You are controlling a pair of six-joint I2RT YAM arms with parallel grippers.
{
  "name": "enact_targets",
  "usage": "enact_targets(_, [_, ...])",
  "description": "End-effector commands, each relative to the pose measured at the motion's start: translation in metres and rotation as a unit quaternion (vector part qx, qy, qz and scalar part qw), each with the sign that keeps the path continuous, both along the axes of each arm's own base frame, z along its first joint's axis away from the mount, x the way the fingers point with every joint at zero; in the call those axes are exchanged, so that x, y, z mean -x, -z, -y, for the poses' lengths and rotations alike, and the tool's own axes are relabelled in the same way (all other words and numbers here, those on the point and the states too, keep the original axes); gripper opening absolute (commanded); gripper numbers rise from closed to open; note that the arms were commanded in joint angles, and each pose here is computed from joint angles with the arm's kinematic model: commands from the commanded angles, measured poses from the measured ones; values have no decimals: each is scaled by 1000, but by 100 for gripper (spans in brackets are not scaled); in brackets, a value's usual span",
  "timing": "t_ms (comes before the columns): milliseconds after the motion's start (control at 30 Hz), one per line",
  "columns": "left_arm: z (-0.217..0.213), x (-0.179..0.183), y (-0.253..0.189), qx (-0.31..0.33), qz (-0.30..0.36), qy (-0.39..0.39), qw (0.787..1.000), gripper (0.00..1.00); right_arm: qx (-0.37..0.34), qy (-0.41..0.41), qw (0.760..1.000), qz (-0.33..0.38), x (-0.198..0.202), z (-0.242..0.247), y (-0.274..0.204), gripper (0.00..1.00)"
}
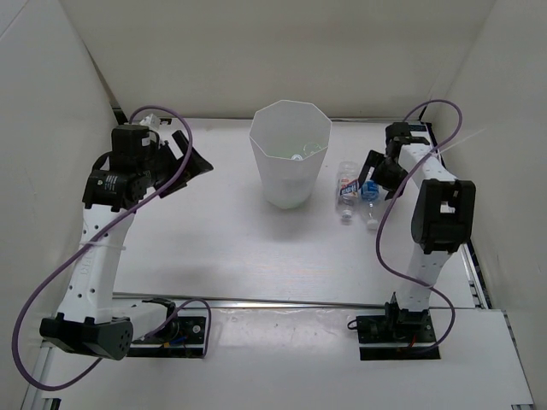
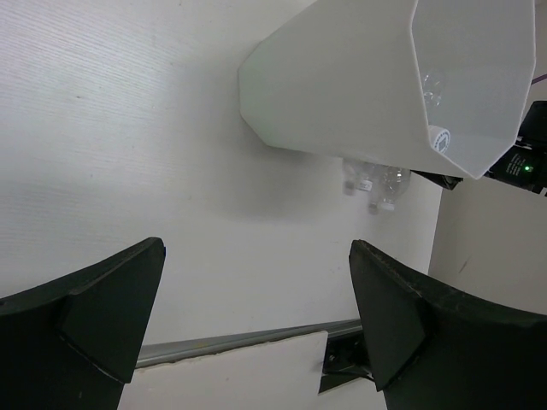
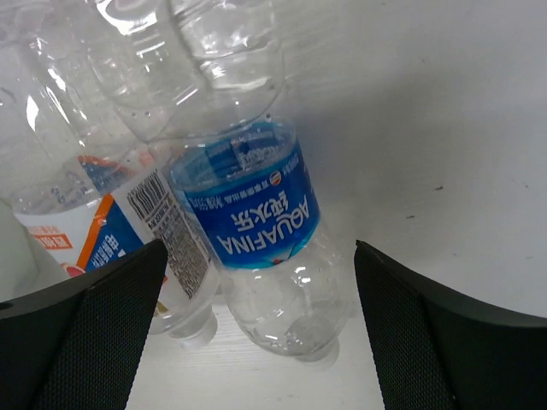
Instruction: Put the plastic bottles in the bin
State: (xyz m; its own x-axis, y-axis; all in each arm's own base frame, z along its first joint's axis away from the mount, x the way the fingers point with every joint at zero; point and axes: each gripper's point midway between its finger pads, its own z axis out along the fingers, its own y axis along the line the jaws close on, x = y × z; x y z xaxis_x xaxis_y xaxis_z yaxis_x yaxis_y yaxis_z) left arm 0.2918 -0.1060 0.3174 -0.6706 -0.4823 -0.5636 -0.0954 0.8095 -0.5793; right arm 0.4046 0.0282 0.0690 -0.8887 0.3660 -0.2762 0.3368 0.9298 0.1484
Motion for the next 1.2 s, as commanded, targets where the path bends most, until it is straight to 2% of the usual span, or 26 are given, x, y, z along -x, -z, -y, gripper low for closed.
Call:
enact_targets(0, [1, 3, -5, 3, 6, 8, 1000, 100, -3, 5, 1000, 21, -18, 2, -8, 93])
enact_targets(233, [2, -10, -4, -2, -1, 11, 1000, 100, -8, 8, 1000, -18, -15, 0, 18, 91])
enact_targets(267, [2, -13, -5, -2, -1, 11, 1000, 100, -8, 8, 1000, -24, -16, 0, 20, 88])
enact_targets(300, [2, -13, -5, -2, -1, 11, 1000, 100, -14, 12, 999, -29, -16, -2, 21, 78])
enact_targets(433, [5, -17, -2, 1, -7, 15, 1000, 100, -34, 28, 997, -61, -10, -6, 24, 53])
enact_targets(600, [10, -28, -4, 7, -5, 23, 1000, 100, -32, 64, 997, -3, -22, -3, -19, 51])
enact_targets(733, [11, -41, -7, 8, 3, 23, 1000, 100, -57, 78, 986, 134, -38, 0, -125, 51])
enact_targets(833, [12, -49, -5, 8, 1, 23, 1000, 100, -92, 75, 963, 244, -35, -1, -215, 51])
enact_targets(867, [12, -49, -9, 8, 6, 23, 1000, 100, -111, 78, 942, 306, -35, -1, -265, 51])
enact_targets(967, [8, -53, -10, 9, 9, 12, 1000, 100, -196, 47, 901, 385, -30, -25, -339, 54])
enact_targets(1000, [8, -52, -7, 9, 5, 12, 1000, 100, -233, 43, 874, 424, -33, -33, -373, 54])
enact_targets(1100, [13, -51, -6, 18, 4, 24, 1000, 100, -327, -6, 834, 444, -32, -68, -416, 54])
enact_targets(1167, [13, -50, 4, 20, -10, 21, 1000, 100, -363, -25, 821, 440, -40, -96, -427, 56])
